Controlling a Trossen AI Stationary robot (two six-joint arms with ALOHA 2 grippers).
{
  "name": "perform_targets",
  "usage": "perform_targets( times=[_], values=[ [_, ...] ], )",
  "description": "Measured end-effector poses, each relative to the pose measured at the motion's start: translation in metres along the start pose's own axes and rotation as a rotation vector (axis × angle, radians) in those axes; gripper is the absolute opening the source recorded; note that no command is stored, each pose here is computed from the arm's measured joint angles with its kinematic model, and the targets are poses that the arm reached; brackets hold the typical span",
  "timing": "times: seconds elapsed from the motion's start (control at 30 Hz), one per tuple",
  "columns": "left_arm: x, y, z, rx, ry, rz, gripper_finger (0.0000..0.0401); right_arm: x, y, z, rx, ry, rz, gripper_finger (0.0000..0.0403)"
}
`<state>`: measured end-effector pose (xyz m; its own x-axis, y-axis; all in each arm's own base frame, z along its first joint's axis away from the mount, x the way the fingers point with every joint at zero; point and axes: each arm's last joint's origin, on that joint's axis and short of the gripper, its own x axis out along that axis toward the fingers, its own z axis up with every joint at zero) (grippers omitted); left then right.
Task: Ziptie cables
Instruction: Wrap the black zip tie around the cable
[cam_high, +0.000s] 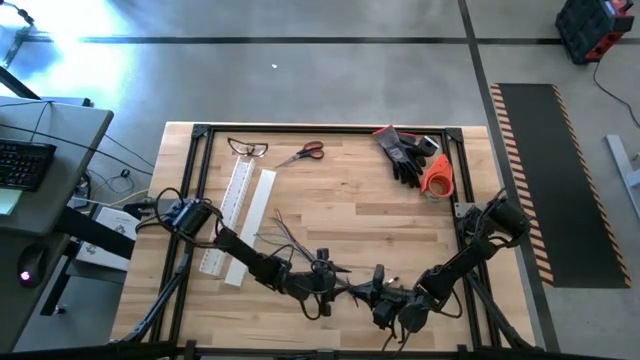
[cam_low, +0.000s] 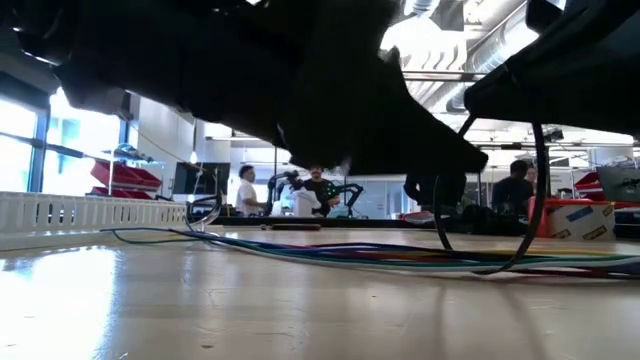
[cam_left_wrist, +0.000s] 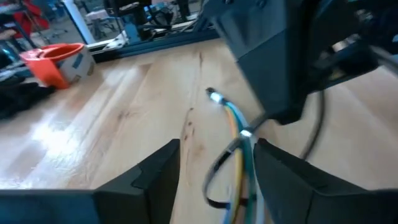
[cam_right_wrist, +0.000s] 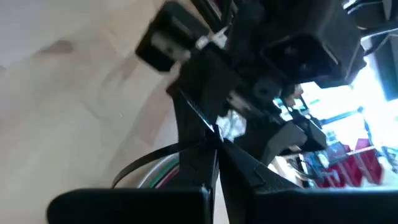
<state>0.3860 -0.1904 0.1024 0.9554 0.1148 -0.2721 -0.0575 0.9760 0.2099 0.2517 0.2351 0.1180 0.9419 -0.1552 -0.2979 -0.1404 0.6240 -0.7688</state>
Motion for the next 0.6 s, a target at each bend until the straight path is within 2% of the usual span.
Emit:
perform_targets(
  times=[0.13,0.53,0.6],
  values=[
    [0.0037,-0.0007,-0.0016,0.016,0.014,0.066,0.0154,0.0000,-0.0003,0.0009,0.005,-0.010,0.004,0.0000],
    [0.0000,-0.0063,-0.0003,0.013,0.008,0.087,0.0013,0.0001,-0.0002,0.0008,0.031,-0.010,0.006,0.0000],
    [-0.0006,-0.0068,-0.0003,0.020,0.009,0.094,0.0004,0.0003,-0.0004,0.0007,0.037,-0.009,0.005,0.0004]
  ],
)
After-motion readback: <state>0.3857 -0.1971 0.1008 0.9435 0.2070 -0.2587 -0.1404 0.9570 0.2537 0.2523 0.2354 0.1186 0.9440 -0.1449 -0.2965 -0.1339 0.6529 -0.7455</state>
